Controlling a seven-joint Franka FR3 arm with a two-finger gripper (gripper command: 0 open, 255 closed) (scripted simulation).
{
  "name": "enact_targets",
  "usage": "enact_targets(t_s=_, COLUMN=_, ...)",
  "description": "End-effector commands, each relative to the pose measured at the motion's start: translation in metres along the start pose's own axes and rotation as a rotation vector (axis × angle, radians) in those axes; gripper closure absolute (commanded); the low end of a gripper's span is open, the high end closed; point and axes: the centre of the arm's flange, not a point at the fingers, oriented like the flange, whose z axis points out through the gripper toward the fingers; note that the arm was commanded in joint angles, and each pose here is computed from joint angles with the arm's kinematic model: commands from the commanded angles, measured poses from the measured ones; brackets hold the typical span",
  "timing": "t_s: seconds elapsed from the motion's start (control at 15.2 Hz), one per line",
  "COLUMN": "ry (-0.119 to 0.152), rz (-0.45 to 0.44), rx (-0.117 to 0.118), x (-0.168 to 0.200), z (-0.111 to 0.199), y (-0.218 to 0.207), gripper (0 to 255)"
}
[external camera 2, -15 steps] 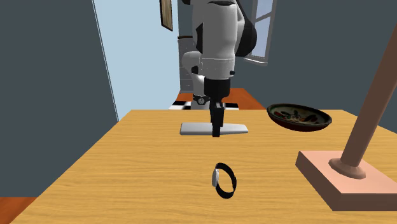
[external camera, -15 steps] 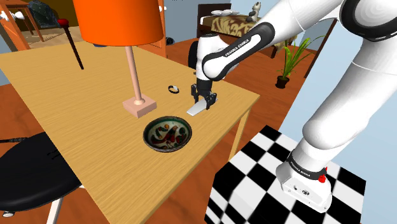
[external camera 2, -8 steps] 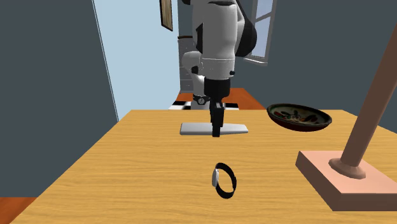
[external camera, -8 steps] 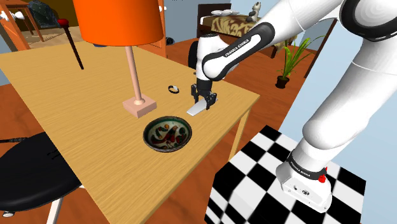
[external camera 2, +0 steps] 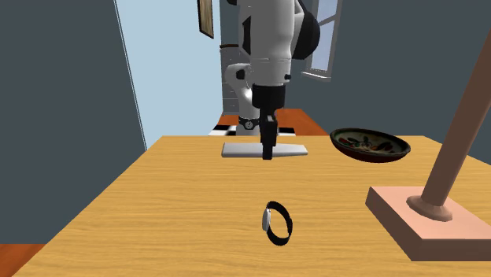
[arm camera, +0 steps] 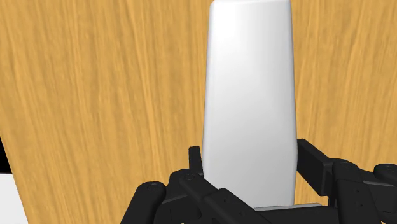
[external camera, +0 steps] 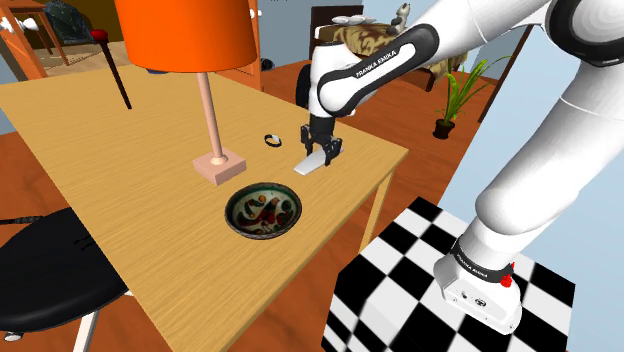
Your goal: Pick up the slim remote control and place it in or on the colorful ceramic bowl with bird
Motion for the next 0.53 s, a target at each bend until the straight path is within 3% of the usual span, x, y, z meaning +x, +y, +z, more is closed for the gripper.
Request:
enact_targets(t_s=0.0, ry=0.000, rz=0.000, rx=0.000, x=-0.001, z=-0.010, y=0.000, gripper=255)
enact_targets(t_s=0.46, ry=0.000, rz=0.000, rx=0.000, x=-0.001, z=-0.047, y=0.000, gripper=255)
